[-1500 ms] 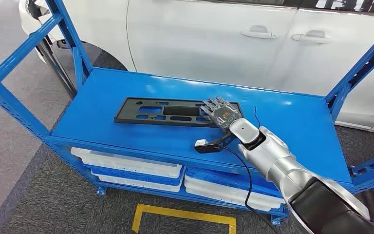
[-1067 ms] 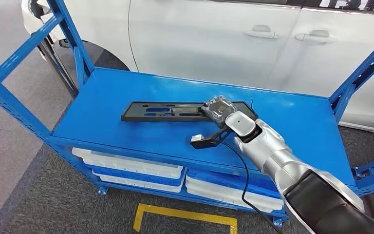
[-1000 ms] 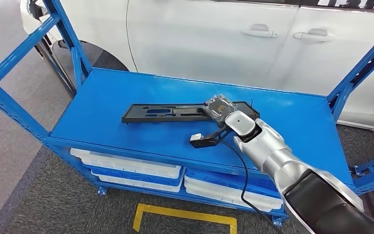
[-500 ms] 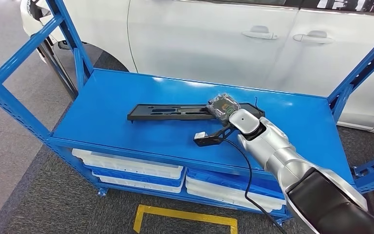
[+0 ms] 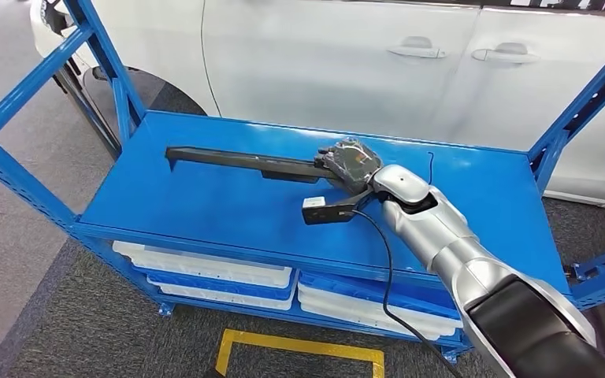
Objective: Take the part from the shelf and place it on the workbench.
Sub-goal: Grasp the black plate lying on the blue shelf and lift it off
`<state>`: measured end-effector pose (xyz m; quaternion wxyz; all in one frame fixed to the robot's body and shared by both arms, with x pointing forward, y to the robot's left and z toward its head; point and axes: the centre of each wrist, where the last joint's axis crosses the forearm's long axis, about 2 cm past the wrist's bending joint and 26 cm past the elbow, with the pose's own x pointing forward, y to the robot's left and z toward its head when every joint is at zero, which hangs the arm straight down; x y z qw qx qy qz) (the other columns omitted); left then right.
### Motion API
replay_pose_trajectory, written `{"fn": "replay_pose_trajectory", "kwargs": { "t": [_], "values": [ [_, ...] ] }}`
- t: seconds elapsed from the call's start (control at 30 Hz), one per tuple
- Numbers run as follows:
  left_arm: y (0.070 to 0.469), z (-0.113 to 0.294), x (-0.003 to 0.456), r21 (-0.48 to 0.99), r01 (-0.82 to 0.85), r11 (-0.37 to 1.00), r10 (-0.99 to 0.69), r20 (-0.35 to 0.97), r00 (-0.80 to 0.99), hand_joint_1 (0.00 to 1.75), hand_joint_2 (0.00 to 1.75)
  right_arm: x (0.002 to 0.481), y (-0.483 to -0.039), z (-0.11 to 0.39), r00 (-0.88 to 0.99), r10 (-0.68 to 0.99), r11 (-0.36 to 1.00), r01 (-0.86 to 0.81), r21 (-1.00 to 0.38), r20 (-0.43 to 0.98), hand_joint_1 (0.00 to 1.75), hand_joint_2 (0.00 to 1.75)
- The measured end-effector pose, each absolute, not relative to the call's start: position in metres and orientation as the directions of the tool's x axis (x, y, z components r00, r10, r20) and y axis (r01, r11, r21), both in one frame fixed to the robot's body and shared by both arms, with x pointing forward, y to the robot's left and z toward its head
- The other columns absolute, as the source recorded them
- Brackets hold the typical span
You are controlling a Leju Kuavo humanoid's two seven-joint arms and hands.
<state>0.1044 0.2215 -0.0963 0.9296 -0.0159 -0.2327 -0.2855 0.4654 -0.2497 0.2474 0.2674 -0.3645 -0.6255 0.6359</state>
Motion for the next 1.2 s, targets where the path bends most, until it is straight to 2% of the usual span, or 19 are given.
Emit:
{"fn": "replay_pose_trajectory", "kwargs": {
  "t": [0.2,0.5,0.57,0.67,0.8,0.93,1.2],
  "values": [
    [0.222,-0.096,0.104,0.110,0.532,0.839,-0.518,0.461,0.721,0.00,0.00,0.459,-0.250,0.313,-0.697,0.715,0.199,0.129,-0.971,0.054,1.75,1.75],
    [0.223,-0.097,0.104,0.111,0.529,0.841,-0.514,0.467,0.720,0.00,0.00,0.447,-0.256,0.348,-0.739,0.673,0.279,0.214,-0.936,0.031,1.75,1.75],
    [0.223,-0.096,0.105,0.111,0.525,0.844,-0.510,0.469,0.721,0.00,0.00,0.445,-0.256,0.351,-0.777,0.623,0.347,0.171,-0.922,0.090,1.75,1.75],
    [0.224,-0.096,0.105,0.108,0.514,0.851,-0.499,0.471,0.728,0.00,0.00,0.439,-0.257,0.359,-0.858,0.450,0.509,0.017,-0.860,0.249,1.75,1.75],
    [0.224,-0.097,0.104,0.103,0.486,0.868,-0.473,0.472,0.744,0.00,1.75,0.423,-0.254,0.353,-0.892,0.131,0.629,-0.263,-0.732,0.433,1.75,1.75],
    [0.225,-0.097,0.101,0.105,0.454,0.885,-0.447,0.471,0.761,0.00,1.75,0.408,-0.252,0.343,-0.864,-0.085,0.643,-0.427,-0.635,0.496,1.75,1.75],
    [0.227,-0.098,0.099,0.105,0.438,0.893,-0.433,0.466,0.772,0.00,1.75,0.396,-0.255,0.328,-0.847,-0.126,0.639,-0.467,-0.611,0.516,1.75,1.75]
  ]
}}
